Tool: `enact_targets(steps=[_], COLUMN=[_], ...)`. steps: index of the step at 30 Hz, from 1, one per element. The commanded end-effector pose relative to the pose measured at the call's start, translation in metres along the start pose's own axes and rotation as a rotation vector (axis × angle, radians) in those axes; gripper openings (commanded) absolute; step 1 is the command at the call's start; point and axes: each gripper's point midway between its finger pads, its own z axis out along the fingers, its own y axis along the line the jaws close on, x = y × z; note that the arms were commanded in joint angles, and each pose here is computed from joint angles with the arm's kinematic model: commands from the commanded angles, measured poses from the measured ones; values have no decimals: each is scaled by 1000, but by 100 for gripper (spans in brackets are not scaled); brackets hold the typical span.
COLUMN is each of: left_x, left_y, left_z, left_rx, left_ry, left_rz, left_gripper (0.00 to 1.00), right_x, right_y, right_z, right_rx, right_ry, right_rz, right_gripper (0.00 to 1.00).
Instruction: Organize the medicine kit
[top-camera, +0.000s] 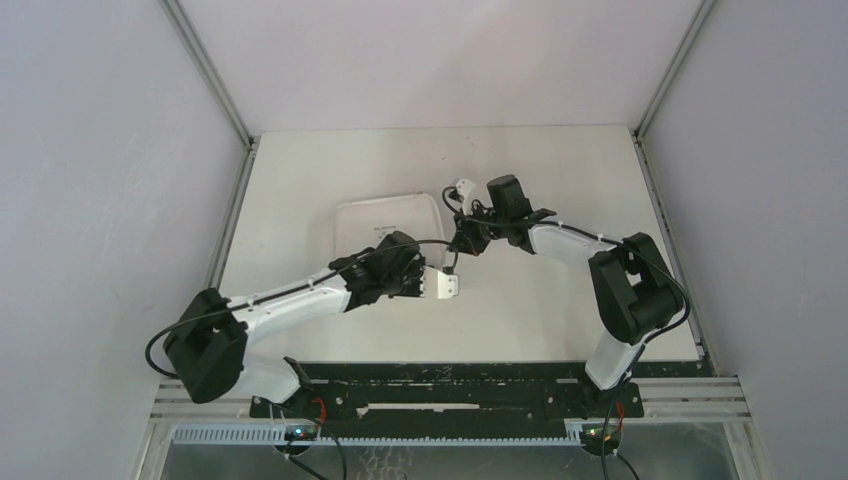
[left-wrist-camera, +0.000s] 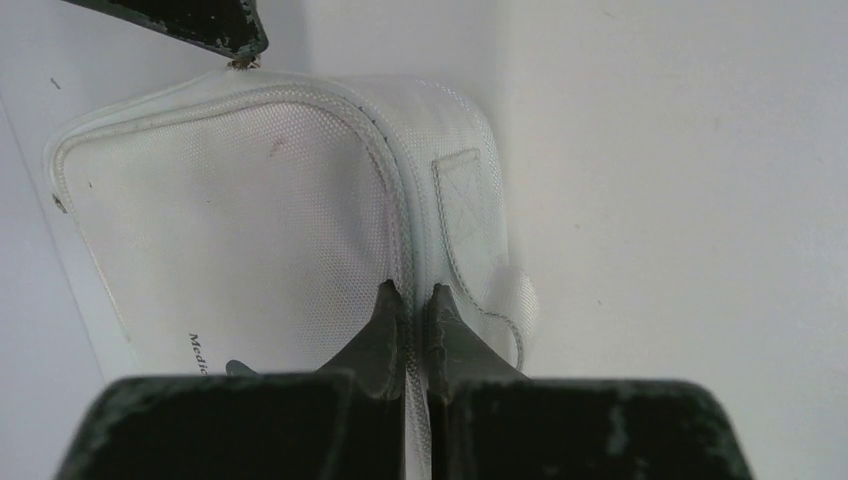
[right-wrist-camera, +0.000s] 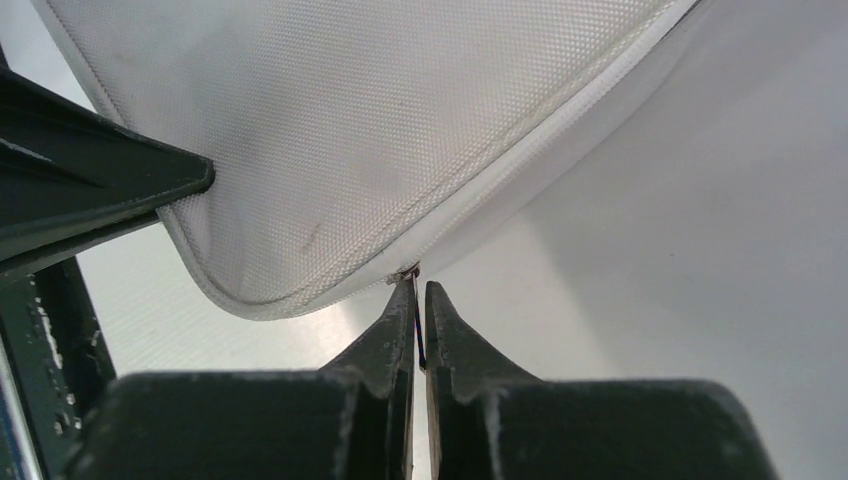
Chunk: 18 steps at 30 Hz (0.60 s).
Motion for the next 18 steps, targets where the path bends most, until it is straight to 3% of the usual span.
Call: enact_targets(steps=[1, 9, 18], left_x=[13, 28, 30], left_y=[-42, -75, -93], left_z=[-30, -46, -48], left_rx=[166, 306, 391], left_ry=[-22, -56, -103], left_rz=[92, 195, 328], left_gripper=[0, 0, 0], right_x=[4, -10, -37], right_y=[-55, -77, -86], right_z=[-6, -18, -16], right_rx=[275, 422, 456], right_ry=[9, -17, -75], right_rz=[34, 19, -29], right_gripper=[0, 0, 0])
